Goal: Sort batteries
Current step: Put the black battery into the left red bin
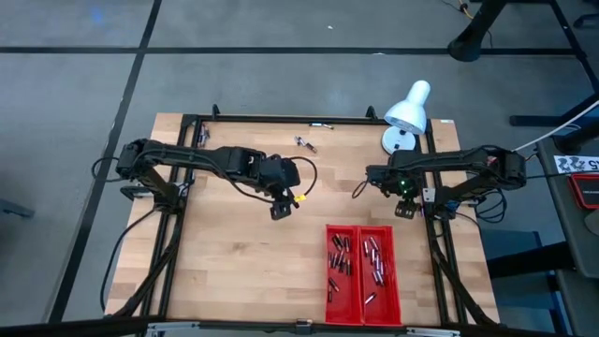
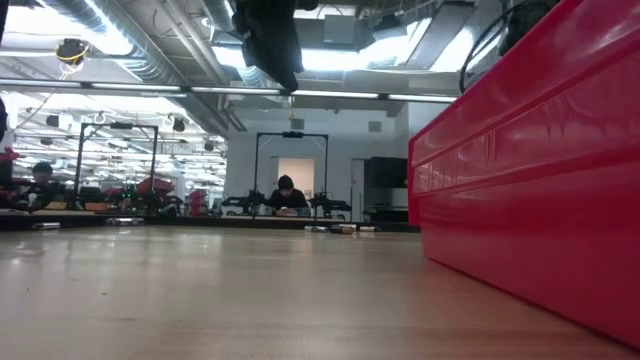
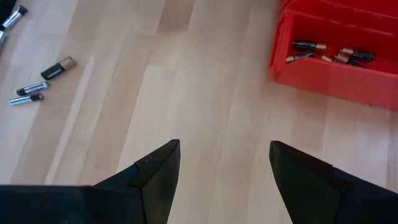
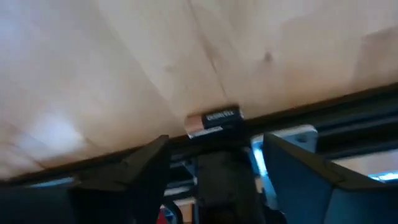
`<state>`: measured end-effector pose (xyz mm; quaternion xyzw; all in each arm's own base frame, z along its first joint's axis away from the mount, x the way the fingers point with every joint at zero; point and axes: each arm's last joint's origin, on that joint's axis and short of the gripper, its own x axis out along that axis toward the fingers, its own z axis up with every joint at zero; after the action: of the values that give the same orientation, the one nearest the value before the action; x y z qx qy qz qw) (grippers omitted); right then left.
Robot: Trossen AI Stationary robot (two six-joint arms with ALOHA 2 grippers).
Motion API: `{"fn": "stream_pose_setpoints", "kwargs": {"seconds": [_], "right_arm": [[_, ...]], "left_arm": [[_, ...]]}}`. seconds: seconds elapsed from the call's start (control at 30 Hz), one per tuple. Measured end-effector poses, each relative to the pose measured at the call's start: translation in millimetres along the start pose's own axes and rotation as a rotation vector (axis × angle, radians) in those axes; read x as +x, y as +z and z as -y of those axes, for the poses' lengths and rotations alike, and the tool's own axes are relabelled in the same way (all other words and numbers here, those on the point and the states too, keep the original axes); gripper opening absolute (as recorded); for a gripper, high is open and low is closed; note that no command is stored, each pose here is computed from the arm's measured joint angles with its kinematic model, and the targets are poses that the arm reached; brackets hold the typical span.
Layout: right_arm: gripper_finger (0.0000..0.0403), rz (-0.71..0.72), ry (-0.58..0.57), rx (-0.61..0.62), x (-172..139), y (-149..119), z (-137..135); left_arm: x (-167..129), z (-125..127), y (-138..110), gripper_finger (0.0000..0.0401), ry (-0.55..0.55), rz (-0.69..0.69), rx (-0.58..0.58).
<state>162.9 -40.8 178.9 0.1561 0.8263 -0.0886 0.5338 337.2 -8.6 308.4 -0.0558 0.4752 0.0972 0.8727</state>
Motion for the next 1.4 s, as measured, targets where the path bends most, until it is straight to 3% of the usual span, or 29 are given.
{"fn": "stream_pose_setpoints", "kwargs": {"seconds": [0.43, 0.83, 1.4], "right_arm": [[0.0332, -0.071, -0.014, 0.027, 29.7, 16.7, 0.6], [0.0335, -0.267, -0.032, 0.037, 55.0, 33.6, 0.7], [0.0335, -0.269, 0.077, 0.124, 62.4, 38.2, 18.8]], "left_arm": [[0.0, 0.4, -0.2, 0.0237, -0.029, -0.008, -0.019], [-0.5, 3.5, -2.9, 0.0237, -0.033, -0.029, -0.049], [-1.5, 9.8, -4.7, 0.0237, -0.042, -0.033, -0.049]]}}
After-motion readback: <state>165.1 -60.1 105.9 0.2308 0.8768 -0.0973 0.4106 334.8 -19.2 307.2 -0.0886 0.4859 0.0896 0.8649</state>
